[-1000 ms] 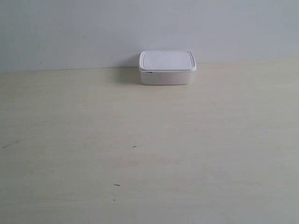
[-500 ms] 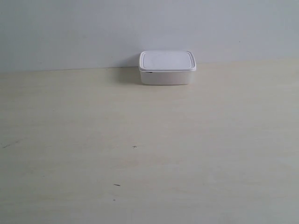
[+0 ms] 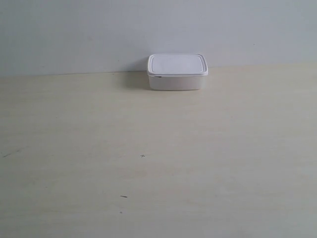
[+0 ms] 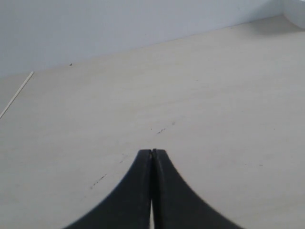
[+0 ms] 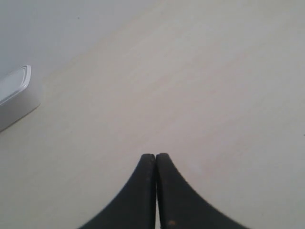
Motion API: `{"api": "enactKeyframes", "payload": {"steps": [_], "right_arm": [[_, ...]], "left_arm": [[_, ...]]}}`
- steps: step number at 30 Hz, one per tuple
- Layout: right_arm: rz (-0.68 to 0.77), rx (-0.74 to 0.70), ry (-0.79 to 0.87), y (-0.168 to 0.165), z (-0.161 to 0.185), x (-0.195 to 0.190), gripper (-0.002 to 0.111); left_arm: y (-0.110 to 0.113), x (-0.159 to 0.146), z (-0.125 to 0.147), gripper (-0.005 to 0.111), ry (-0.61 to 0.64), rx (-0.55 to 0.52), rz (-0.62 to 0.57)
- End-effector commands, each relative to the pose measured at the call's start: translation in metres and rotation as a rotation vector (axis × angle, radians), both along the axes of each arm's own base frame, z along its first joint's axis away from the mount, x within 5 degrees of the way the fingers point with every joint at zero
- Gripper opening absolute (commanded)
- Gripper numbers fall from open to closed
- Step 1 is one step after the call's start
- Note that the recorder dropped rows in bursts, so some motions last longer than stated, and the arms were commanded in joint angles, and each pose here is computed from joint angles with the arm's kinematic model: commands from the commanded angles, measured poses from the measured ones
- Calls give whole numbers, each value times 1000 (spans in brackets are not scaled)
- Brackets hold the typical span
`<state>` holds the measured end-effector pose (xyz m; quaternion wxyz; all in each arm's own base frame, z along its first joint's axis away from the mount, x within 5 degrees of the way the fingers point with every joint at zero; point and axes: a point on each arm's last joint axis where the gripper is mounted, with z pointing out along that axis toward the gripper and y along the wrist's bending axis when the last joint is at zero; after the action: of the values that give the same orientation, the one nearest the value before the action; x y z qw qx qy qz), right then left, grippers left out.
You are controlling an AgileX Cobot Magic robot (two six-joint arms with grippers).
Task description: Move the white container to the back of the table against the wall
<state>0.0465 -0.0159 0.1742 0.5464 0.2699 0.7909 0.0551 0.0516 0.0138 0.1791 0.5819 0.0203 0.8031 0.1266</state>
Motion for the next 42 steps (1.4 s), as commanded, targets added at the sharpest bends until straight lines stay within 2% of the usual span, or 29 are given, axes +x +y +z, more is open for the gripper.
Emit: {"api": "enactKeyframes", "payload": {"steps": [1,19,26,35,42], "right_arm": [[-1,-17,-15,0,1,0,0],[33,-80,-10,0,1,1,0],[126,-278,-139,3,16,6,0],[232,-571,14,2,8,4,0],[267,-602,41,3,6,3,0]], "left_arm": [[-1,0,0,0,-11,-12,-7],[-1,0,0,0,-11,-12,-7],[-1,0,0,0,-11,-12,-7],[-1,0,0,0,-11,-12,-7],[-1,0,0,0,-11,-12,-7]]}}
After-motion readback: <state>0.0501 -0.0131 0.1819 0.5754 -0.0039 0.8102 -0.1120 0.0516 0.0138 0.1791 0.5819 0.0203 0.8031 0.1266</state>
